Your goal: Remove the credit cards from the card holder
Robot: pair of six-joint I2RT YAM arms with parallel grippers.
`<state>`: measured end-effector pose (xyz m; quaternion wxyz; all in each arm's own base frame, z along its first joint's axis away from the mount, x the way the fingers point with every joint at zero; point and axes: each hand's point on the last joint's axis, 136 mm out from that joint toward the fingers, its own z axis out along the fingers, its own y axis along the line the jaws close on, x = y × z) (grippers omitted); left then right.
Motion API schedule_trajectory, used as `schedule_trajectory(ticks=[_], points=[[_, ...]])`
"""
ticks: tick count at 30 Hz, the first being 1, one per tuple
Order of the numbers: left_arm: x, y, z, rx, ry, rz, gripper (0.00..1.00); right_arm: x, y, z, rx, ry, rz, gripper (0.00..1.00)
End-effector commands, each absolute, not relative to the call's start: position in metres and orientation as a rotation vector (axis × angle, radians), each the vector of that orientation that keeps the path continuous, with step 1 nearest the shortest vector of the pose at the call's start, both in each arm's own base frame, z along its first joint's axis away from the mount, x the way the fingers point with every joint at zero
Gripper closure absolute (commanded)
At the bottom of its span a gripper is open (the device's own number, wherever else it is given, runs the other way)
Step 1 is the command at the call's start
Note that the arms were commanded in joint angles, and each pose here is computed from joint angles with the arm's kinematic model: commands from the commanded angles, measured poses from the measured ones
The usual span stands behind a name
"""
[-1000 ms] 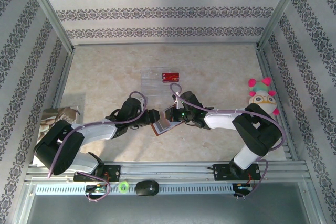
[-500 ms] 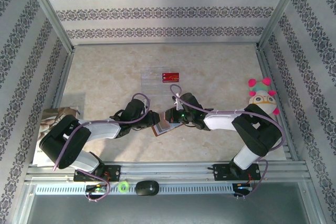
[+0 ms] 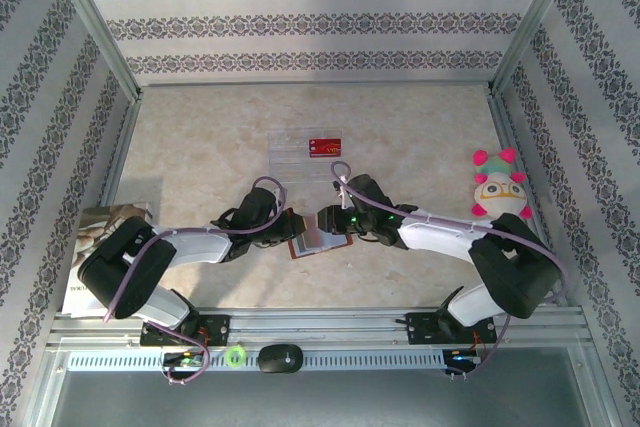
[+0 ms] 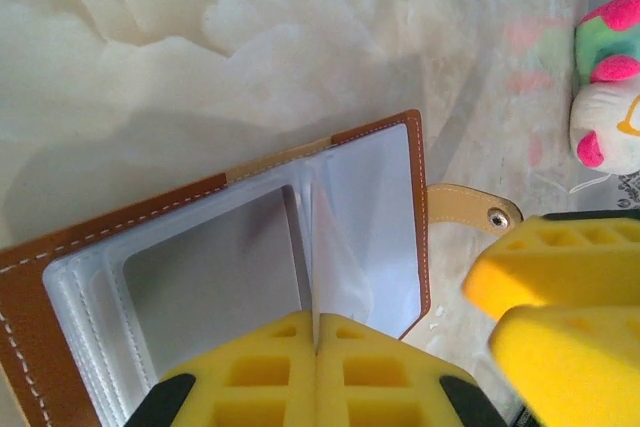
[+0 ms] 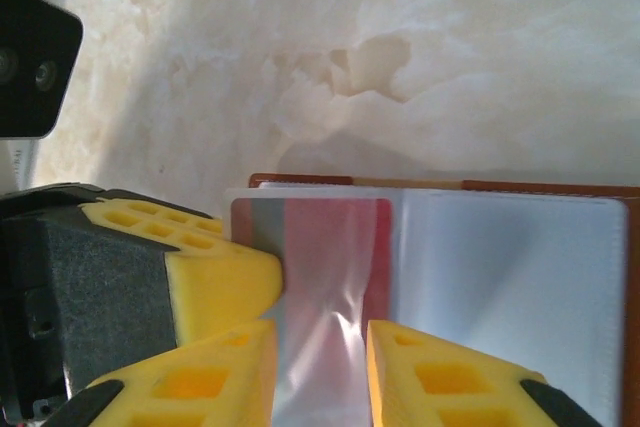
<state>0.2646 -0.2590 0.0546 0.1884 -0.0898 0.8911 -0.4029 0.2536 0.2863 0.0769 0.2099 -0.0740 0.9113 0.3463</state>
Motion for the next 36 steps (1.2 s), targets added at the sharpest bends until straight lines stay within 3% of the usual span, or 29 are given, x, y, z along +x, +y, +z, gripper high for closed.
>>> schedule_trajectory(ticks=[1, 4, 8, 13, 16, 26, 29, 36], points=[[0.262, -0.259, 0.069, -0.221, 2.525, -1.133, 1.00, 0.257, 0.255, 0.062, -0.209, 2.642, 0.706, 0.77], [0.261, -0.258, 0.075, -0.195, 2.540, -1.112, 1.00, 0.255, 0.247, 0.045, -0.252, 2.702, 0.597, 0.88], [0.262, -0.266, 0.080, -0.175, 2.556, -1.139, 1.00, 0.248, 0.246, 0.022, -0.297, 2.769, 0.507, 0.95], [0.264, -0.287, 0.091, -0.141, 2.531, -1.254, 0.73, 0.235, 0.257, 0.001, -0.269, 2.804, 0.537, 0.98], [0.262, -0.305, 0.096, -0.090, 2.532, -1.286, 0.66, 0.238, 0.254, 0.004, -0.209, 2.773, 0.550, 0.96], [0.264, -0.331, 0.089, -0.059, 2.557, -1.319, 0.62, 0.254, 0.189, 0.054, 0.063, 2.570, 0.504, 0.79], [0.264, -0.330, 0.081, -0.080, 2.577, -1.296, 0.62, 0.253, 0.193, 0.071, 0.027, 2.505, 0.598, 0.74], [0.267, -0.307, 0.076, -0.077, 2.580, -1.135, 0.61, 0.243, 0.245, 0.074, -0.190, 2.547, 0.895, 0.88]])
